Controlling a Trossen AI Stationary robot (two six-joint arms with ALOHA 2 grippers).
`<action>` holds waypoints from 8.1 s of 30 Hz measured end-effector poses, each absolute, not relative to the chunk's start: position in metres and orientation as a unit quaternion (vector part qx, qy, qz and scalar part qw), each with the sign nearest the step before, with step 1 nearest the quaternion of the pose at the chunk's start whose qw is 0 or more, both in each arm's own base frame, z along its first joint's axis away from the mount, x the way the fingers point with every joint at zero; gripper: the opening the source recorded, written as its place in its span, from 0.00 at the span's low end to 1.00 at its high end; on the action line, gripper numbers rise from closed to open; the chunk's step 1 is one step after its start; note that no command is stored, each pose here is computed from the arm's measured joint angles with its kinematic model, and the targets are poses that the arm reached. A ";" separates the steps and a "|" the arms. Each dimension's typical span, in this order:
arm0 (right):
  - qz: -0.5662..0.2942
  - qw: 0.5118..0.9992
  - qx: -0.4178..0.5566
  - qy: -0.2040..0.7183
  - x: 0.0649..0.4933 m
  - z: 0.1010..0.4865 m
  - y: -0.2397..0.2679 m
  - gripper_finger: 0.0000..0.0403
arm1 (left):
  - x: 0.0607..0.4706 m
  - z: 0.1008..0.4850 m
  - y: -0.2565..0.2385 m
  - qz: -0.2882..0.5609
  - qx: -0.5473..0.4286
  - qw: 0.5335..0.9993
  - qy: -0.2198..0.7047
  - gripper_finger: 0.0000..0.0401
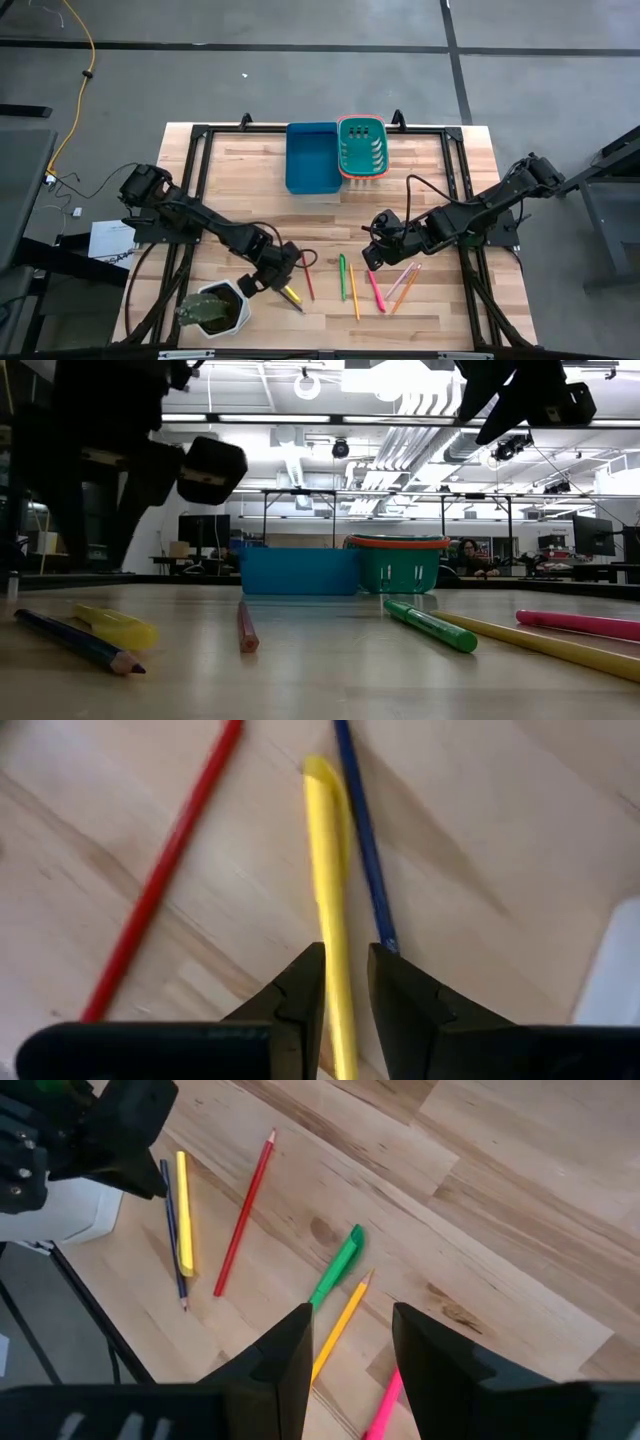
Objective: Sort pens & pencils
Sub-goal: Put the yellow pen into the blue bin
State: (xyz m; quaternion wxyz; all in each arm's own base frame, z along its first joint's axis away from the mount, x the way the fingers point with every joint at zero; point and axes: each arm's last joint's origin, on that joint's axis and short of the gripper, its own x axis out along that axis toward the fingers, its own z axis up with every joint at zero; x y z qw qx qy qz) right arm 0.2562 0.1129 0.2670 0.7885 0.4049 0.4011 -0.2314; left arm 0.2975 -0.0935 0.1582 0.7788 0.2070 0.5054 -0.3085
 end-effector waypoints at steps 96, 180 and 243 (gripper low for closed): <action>-0.242 0.798 0.393 0.388 0.256 0.267 0.112 0.32 | 0.286 0.137 -0.088 -0.278 0.211 0.721 0.599 0.17; -0.246 0.799 0.390 0.385 0.256 0.267 0.111 0.32 | 0.281 0.141 -0.086 -0.272 0.219 0.706 0.616 0.06; -0.233 0.819 0.378 0.362 0.260 0.270 0.112 0.32 | 0.286 0.271 0.162 0.144 0.079 0.827 0.537 0.06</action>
